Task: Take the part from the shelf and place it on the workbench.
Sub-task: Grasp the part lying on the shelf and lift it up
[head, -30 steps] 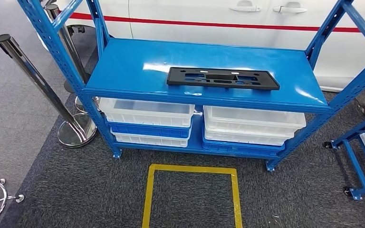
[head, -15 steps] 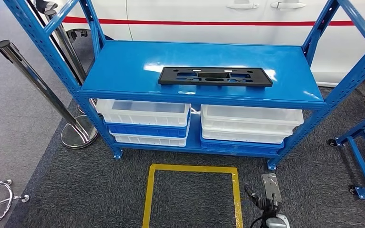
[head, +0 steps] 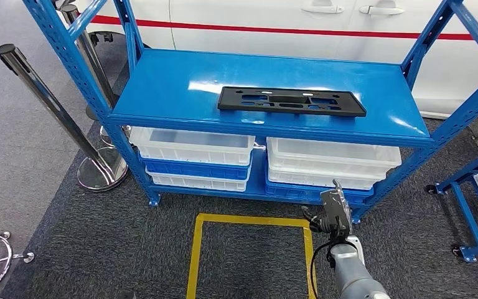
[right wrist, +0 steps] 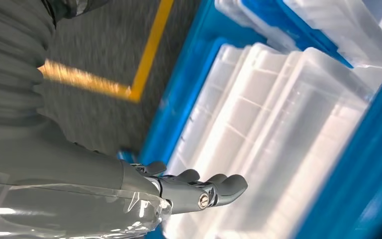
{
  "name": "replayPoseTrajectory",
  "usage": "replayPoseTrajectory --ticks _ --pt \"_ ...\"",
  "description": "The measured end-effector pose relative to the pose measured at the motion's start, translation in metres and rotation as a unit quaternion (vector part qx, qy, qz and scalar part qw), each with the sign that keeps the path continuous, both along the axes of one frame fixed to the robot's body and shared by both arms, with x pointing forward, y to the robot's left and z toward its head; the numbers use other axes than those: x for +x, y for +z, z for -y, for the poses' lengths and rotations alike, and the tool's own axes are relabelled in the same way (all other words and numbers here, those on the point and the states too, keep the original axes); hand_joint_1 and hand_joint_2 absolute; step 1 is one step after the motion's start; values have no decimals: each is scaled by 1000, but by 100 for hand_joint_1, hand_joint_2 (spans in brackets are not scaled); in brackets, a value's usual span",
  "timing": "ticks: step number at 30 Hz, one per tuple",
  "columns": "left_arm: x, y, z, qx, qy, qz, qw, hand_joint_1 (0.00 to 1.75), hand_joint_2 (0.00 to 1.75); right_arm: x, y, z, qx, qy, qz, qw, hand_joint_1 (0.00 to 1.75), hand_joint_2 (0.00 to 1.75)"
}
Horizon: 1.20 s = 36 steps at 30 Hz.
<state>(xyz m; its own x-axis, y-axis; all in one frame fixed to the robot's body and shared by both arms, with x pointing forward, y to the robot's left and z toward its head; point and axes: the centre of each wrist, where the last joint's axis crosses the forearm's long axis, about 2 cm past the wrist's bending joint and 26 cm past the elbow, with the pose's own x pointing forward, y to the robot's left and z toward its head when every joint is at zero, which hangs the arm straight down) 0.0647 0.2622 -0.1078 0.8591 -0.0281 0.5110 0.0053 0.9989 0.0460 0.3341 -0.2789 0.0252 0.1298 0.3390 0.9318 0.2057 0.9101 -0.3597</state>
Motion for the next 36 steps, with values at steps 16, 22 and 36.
replayPoseTrajectory --ticks 16,22,36 --pt "14 3 6 -18 -21 3 1000 0 0 51 80 -16 -301 66 92 947 0 175" --pt "19 4 6 -21 -25 7 999 0 0 67 111 -27 -377 64 121 916 0 175" --pt "26 5 13 -30 -41 9 999 0 0 85 171 -57 -511 28 203 835 0 175"
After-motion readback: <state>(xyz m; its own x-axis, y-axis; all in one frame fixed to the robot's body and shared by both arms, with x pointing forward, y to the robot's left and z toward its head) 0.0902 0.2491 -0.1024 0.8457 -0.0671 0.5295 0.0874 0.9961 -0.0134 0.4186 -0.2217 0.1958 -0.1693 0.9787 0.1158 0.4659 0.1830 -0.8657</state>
